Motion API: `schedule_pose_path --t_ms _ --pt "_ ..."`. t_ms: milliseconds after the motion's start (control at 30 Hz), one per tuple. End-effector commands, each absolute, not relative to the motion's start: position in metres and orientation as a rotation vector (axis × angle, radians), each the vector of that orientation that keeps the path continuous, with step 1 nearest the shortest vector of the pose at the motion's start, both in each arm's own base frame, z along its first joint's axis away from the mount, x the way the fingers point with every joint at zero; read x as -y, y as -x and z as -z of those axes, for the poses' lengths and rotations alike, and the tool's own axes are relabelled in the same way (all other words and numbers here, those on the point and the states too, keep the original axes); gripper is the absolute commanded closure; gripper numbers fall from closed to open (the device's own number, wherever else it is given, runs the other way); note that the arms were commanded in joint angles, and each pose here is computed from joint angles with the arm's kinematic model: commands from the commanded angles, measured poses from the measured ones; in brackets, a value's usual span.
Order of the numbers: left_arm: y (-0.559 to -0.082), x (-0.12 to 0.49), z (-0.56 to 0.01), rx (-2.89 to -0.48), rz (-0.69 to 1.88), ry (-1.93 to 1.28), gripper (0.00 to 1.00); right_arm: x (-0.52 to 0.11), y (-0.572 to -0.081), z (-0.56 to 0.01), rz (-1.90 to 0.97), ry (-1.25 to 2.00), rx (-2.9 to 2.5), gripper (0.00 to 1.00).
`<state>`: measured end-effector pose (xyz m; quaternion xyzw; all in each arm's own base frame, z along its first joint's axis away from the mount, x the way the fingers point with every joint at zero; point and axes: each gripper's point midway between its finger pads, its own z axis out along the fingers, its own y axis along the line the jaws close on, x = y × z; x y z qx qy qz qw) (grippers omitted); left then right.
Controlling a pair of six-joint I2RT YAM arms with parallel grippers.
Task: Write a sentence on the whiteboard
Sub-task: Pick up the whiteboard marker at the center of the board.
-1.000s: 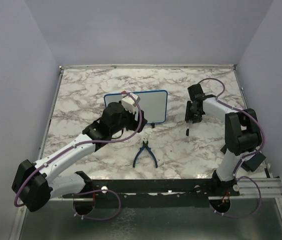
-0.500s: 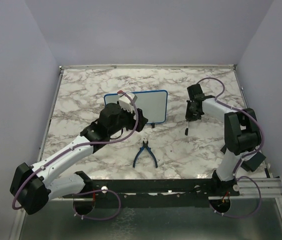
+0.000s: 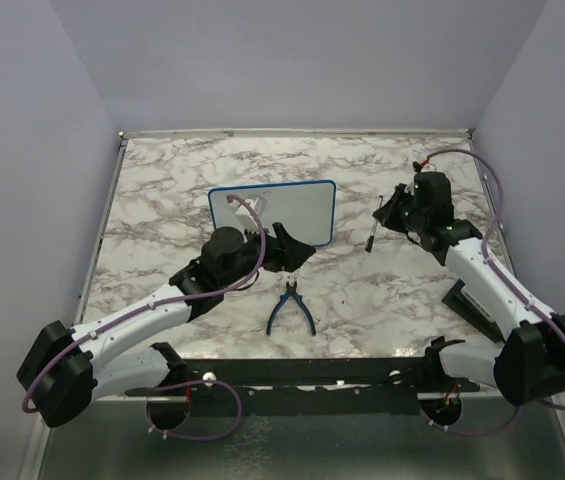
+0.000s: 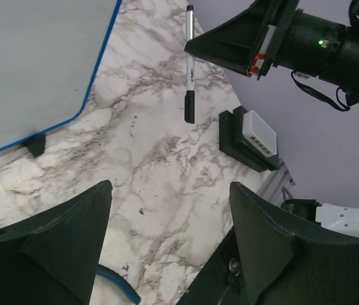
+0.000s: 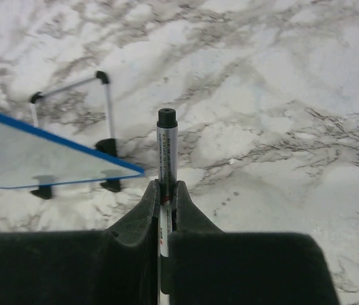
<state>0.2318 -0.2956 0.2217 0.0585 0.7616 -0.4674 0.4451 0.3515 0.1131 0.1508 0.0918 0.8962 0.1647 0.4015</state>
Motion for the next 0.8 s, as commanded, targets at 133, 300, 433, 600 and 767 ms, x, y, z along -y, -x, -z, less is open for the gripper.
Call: schedule_pose_path --t_ms 133,300,433,600,767 --pt "-0.213 0.361 -0.257 -1.813 1.378 -0.213 0.22 -0.148 -0.330 -0.241 -0.734 -0.160 -1.980 0.99" --pt "-0.215 0.391 -0.266 -1.781 1.431 -0.255 0.21 -0.167 -0.309 -0.283 -0.902 -0.036 -1.826 0.99" --pt "-0.219 0.407 -0.271 -1.755 1.441 -0.296 0.20 -0.174 -0.297 -0.306 -0.971 0.024 -1.735 0.99" --pt "-0.226 0.414 -0.268 -1.751 1.412 -0.318 0.24 -0.179 -0.286 -0.317 -1.019 0.072 -1.685 0.99" --pt "-0.226 0.424 -0.272 -1.740 1.431 -0.351 0.48 -0.181 -0.281 -0.319 -1.044 0.084 -1.669 0.99"
